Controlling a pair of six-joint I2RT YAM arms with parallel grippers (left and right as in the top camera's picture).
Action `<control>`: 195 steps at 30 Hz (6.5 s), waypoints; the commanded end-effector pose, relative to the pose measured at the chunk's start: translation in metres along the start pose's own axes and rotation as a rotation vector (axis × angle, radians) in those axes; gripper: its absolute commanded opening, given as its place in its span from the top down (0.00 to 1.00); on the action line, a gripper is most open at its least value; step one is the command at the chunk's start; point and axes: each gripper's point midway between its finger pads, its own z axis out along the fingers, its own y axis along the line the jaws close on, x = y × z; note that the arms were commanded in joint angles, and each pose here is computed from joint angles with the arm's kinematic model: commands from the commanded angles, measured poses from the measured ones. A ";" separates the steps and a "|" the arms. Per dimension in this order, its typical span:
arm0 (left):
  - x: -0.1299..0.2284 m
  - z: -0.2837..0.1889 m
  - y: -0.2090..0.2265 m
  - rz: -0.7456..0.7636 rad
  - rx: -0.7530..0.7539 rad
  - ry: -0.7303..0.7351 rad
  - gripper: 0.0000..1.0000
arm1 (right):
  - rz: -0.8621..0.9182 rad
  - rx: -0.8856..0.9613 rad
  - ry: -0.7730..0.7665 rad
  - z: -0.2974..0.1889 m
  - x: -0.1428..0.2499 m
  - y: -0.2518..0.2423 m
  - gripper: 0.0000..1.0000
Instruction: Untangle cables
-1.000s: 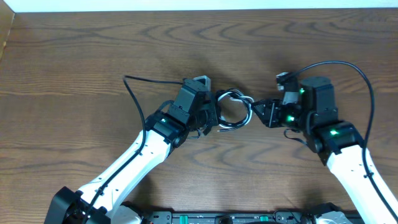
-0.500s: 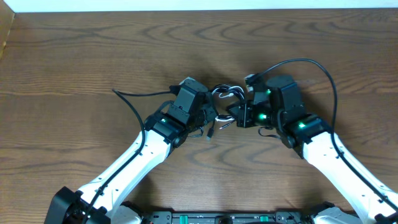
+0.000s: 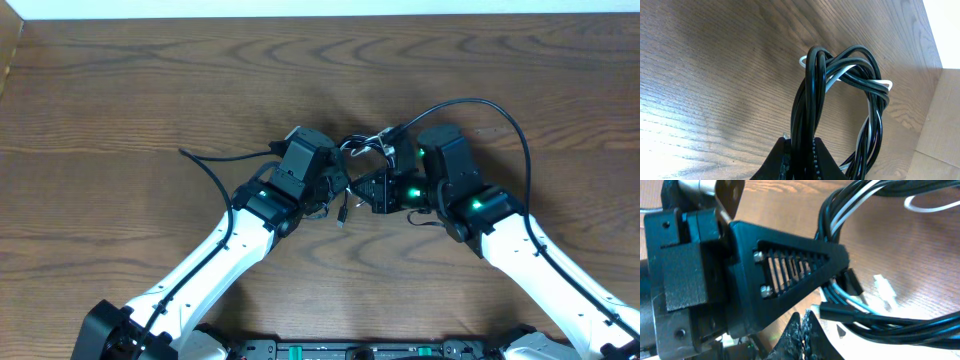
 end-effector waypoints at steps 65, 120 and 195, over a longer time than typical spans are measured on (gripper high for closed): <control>0.018 -0.031 -0.018 0.289 0.288 0.350 0.92 | -0.406 0.068 0.046 0.003 0.006 -0.019 0.71; 0.019 -0.049 -0.057 0.456 0.531 0.359 0.93 | 0.002 0.274 -0.221 -0.071 -0.043 -0.059 0.55; -0.034 -0.027 -0.042 -0.783 0.242 0.278 0.92 | 0.350 0.070 -0.074 -0.015 -0.040 -0.095 0.34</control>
